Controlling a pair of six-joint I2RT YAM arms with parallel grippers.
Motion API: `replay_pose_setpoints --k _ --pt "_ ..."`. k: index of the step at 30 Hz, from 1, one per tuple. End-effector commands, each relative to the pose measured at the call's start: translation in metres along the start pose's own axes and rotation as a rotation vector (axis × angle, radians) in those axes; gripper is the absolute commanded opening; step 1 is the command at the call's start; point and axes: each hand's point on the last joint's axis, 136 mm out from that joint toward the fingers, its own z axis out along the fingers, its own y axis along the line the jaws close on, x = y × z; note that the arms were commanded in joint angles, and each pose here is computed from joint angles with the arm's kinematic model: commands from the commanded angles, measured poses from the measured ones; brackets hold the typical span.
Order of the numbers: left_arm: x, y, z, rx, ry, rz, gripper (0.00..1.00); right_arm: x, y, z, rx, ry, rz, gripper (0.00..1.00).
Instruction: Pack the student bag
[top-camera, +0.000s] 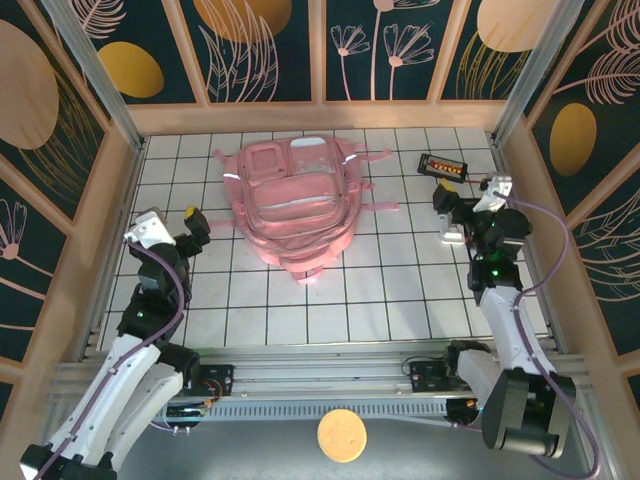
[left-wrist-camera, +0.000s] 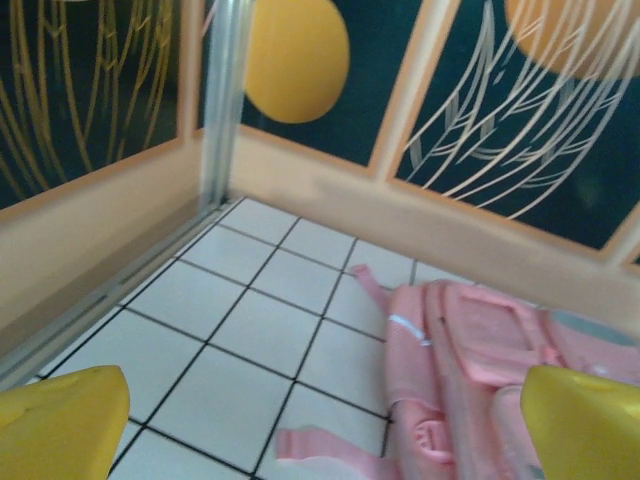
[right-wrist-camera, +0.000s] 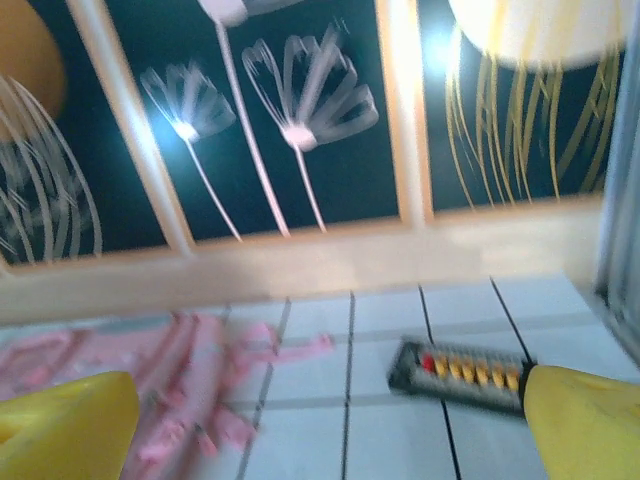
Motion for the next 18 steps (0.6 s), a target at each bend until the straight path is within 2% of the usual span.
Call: replay_pose_setpoints --k 1,4,9,15,18 --pt "0.011 0.016 0.007 -0.075 -0.007 0.031 0.99 0.048 -0.016 0.007 0.033 0.079 0.022 0.99" --pt "0.023 0.025 0.015 -0.095 0.017 0.007 0.99 0.081 -0.025 0.015 0.043 0.109 0.023 0.99" --pt "0.038 0.038 0.035 -0.132 0.001 0.022 0.99 0.110 -0.034 0.034 0.035 0.133 0.019 0.99" --pt "0.073 0.054 0.063 -0.181 0.027 0.053 0.99 0.126 -0.035 0.037 0.035 0.105 0.010 0.99" --pt "0.079 0.059 0.076 -0.184 0.009 0.053 0.99 0.127 -0.030 0.037 0.012 0.100 -0.006 0.99"
